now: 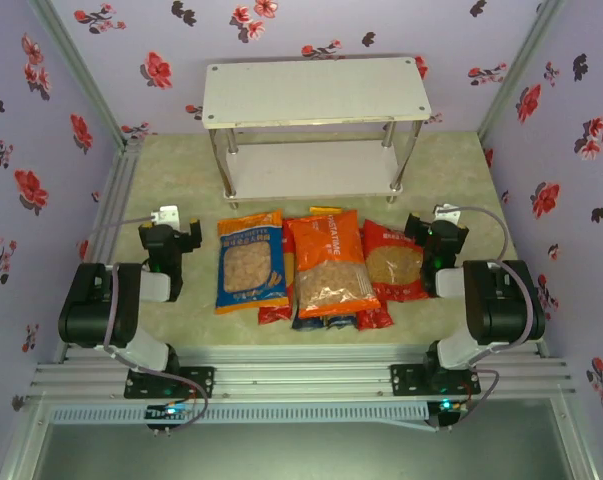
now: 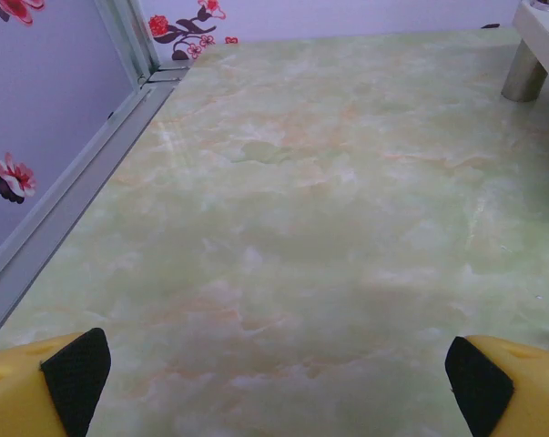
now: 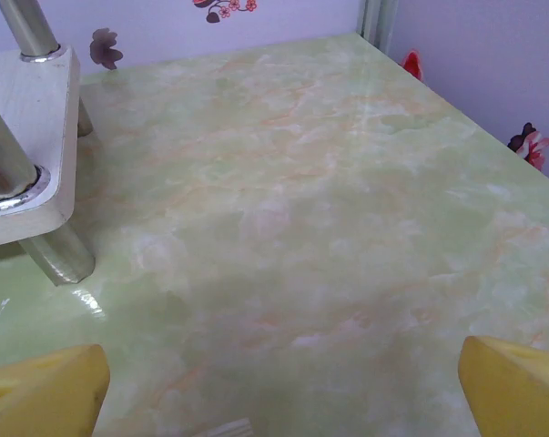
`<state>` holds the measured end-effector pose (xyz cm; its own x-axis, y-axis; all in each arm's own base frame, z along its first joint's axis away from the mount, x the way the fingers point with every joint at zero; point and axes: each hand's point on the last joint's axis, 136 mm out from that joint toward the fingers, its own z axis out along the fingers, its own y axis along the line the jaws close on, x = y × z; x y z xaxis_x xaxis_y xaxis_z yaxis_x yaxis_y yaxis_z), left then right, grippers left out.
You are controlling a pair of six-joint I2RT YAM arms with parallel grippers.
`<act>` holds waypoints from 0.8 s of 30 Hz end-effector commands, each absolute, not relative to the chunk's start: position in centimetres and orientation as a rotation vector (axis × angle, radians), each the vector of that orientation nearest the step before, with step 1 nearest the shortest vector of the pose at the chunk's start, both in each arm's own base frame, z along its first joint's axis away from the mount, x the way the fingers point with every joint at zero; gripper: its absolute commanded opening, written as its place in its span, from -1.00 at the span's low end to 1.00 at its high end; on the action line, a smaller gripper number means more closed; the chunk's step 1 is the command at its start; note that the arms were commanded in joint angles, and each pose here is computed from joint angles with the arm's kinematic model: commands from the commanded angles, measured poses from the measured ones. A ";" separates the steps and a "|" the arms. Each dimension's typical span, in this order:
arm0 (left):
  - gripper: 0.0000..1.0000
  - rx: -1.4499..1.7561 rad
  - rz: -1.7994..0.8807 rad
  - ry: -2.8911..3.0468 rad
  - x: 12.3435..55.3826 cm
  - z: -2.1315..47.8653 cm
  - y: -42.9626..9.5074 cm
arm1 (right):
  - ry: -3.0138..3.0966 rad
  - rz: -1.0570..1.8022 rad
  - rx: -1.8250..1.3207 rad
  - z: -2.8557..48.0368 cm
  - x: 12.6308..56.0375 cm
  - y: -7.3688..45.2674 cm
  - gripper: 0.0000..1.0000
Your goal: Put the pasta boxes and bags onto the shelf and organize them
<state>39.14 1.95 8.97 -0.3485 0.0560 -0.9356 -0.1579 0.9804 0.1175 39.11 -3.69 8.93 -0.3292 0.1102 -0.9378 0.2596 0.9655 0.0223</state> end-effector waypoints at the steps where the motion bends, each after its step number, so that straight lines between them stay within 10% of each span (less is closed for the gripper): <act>1: 0.99 -0.086 0.215 1.894 39.4 9.8 2.1 | 1.907 -0.132 0.271 8.8 39.2 -3.4 0.98; 14: 0.99 -0.046 0.166 1.909 39.7 9.6 1.5 | 2.005 -0.101 0.244 10.8 40.0 -2.6 0.79; 21: 0.07 -0.018 0.124 1.973 40.0 11.6 1.2 | 2.014 0.192 0.185 16.1 38.8 1.6 0.53; 24: -0.01 -0.011 0.139 1.956 39.8 15.8 0.1 | 2.045 0.256 0.197 17.7 37.3 2.8 0.59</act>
<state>39.88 1.18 11.84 -0.3938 0.0475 -0.9180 -0.0875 0.9922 0.0888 39.01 0.88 18.19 -0.3586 0.1938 -0.9131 0.0670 0.9810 0.1819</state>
